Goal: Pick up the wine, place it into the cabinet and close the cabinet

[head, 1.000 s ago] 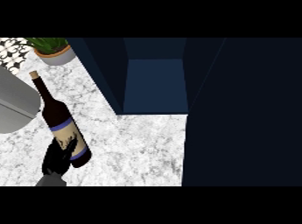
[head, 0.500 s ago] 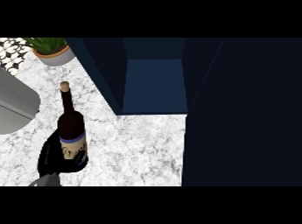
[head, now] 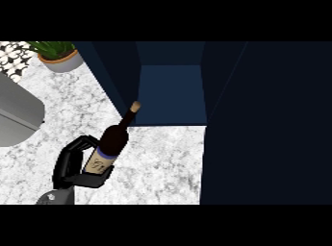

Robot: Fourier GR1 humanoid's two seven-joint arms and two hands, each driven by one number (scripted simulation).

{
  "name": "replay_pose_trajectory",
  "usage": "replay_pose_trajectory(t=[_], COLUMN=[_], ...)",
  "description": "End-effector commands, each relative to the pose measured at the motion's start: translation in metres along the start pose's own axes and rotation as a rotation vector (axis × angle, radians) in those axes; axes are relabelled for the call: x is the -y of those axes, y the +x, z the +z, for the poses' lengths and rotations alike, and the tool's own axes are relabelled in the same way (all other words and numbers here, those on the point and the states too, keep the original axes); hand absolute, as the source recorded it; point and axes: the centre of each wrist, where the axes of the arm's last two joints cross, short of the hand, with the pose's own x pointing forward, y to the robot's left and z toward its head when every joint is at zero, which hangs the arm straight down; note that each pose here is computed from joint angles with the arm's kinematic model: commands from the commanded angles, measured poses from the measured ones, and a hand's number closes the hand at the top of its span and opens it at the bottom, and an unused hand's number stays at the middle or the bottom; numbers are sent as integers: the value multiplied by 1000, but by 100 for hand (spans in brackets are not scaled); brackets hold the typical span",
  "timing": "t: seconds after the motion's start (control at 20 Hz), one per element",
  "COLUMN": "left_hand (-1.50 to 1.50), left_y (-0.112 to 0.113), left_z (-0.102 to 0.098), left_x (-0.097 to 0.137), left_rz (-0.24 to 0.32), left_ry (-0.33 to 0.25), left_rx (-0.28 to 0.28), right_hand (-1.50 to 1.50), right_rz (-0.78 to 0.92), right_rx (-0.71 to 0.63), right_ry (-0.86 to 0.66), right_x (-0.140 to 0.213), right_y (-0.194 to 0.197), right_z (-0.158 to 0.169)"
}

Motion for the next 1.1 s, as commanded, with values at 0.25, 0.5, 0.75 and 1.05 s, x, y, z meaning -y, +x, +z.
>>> replay_pose_trajectory(t=[0.25, 0.5, 0.75, 1.05], left_hand=[150, 150, 150, 150], left_y=[38, 71, 72, 87], left_z=[-28, -70, -75, -96], left_x=[57, 85, 112, 146], left_rz=[-78, -70, -161, -253], left_ry=[4, -27, -49, -58], left_rx=[-9, -34, -34, -50], right_hand=[-150, -150, -150, -150], right_rz=[-2, -13, -5, -9], right_rx=[49, 51, 30, 34], right_ry=[-9, 19, -10, 17], right_x=[-10, 1, -9, 1], right_y=[28, 31, 26, 29], right_z=[23, 13, 16, 14])
